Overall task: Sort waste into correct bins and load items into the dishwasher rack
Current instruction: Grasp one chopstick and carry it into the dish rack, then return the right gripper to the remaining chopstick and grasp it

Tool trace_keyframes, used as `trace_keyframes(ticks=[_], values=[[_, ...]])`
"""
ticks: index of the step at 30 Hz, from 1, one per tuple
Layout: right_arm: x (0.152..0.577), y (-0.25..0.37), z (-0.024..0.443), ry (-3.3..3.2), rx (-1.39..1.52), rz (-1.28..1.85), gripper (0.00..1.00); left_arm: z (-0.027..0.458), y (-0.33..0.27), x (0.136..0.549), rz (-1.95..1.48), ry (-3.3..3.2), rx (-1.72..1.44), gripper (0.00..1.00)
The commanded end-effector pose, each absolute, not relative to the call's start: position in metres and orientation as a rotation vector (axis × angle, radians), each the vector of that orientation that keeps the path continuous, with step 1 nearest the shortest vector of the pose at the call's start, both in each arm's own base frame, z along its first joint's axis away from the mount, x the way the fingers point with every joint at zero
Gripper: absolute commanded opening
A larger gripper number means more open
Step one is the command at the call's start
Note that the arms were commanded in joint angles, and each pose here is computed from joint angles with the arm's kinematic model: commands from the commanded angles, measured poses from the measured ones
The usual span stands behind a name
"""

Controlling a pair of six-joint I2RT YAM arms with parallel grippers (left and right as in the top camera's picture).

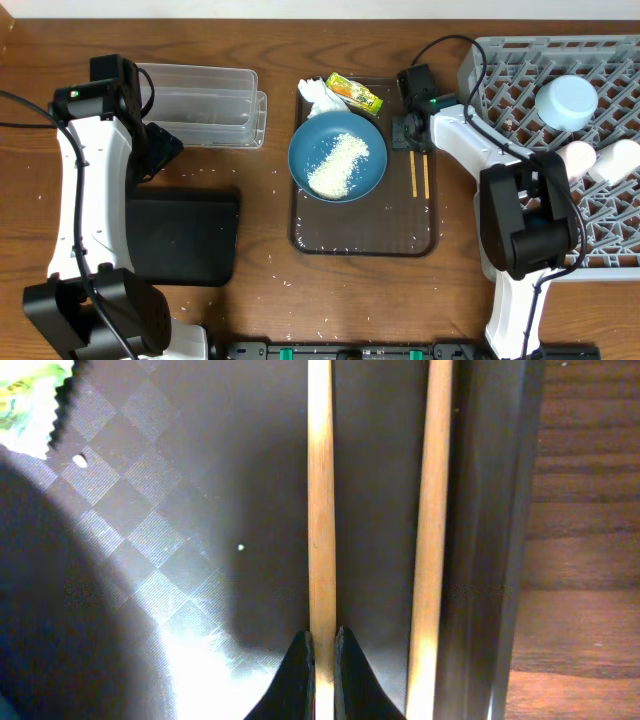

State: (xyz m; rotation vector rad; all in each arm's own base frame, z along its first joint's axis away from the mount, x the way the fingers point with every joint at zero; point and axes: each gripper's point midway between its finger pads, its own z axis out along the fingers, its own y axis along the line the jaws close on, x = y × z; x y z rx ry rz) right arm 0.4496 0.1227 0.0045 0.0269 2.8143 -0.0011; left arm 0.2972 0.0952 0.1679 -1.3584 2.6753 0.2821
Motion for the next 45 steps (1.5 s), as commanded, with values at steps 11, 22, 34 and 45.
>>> trace_keyframes(ticks=[11,22,34,45], values=[[0.468,0.052,0.166,2.536,0.053,0.046,0.01,0.172,0.097,0.294,0.29,2.667,-1.352,0.98],[0.459,-0.034,0.199,2.476,0.114,-0.042,0.01,0.172,0.097,0.294,0.29,2.667,-1.352,0.98],[0.477,-0.041,0.143,2.566,0.103,-0.054,0.06,0.172,0.097,0.294,0.29,2.667,-1.352,0.98],[0.472,-0.038,0.139,2.587,0.166,-0.031,0.59,0.172,0.097,0.294,0.29,2.667,-1.352,0.98]])
